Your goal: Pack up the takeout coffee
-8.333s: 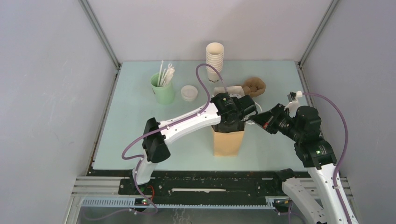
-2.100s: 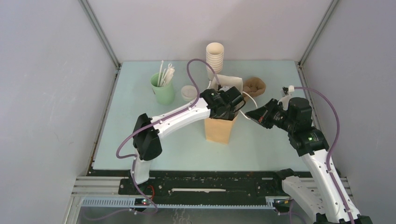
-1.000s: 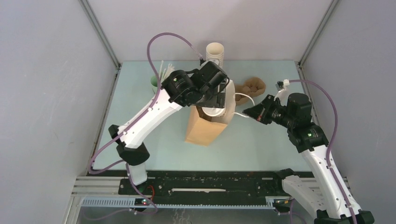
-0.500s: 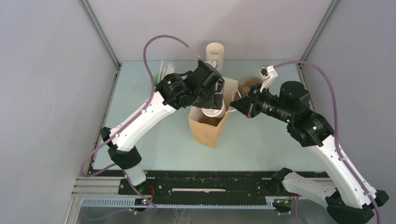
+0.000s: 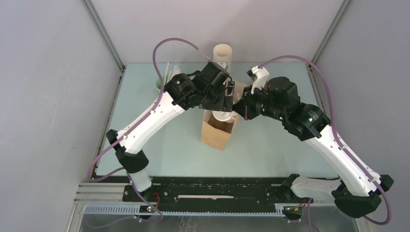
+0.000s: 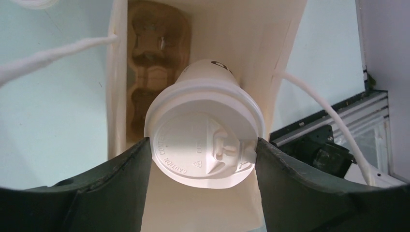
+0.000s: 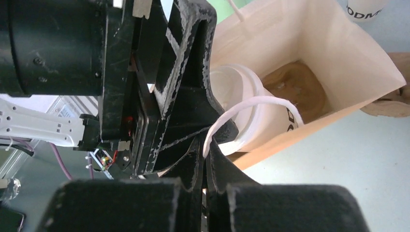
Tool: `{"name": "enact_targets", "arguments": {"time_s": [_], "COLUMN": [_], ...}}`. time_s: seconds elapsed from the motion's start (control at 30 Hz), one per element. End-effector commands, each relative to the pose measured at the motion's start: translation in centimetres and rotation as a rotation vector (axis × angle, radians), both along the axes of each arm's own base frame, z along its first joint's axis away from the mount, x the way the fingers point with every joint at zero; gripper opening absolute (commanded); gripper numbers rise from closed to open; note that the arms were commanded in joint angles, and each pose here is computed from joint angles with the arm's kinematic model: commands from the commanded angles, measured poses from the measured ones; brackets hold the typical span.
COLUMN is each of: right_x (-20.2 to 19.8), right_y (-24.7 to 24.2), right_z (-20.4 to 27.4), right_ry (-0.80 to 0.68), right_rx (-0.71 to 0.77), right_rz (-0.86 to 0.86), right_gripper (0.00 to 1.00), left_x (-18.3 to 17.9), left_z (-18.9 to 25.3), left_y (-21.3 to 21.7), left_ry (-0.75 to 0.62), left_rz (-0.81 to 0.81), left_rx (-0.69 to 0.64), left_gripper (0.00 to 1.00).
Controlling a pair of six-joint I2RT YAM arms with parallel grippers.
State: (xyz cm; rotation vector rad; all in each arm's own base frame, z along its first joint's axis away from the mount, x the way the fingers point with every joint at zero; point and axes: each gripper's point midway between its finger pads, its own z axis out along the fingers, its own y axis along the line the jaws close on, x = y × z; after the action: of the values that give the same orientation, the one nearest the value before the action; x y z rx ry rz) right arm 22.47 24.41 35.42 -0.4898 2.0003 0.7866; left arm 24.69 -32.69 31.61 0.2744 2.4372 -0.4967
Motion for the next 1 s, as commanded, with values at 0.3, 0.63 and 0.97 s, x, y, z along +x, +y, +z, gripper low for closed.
{"name": "enact_targets", "arguments": {"time_s": [0.3,0.63,0.97], "right_x": [0.6,1.7,-2.1], "right_y": [-2.9,-2.9,-1.4], "right_z": [2.1,3.0,2.8], "right_ry": [0.109,0.027,-0.013], "right_rx": [0.303,0.298,0.249], "right_rz": [-0.143,-0.054,0.120], "right_gripper": [0.00,0.00,0.00], "left_x": [-0.8,-5.2,-4.2], "left_z": [2.2,0.9,3.0], "left_y": [-1.2,-3.5,-4.4], "left_ry": [-0.026,0.139,0.275], "left_rz": [-0.128,-0.217,-0.132], "left_rx": [-0.169,-0.398,-0.654], "left_gripper": [0.06,0.06,0.05]}}
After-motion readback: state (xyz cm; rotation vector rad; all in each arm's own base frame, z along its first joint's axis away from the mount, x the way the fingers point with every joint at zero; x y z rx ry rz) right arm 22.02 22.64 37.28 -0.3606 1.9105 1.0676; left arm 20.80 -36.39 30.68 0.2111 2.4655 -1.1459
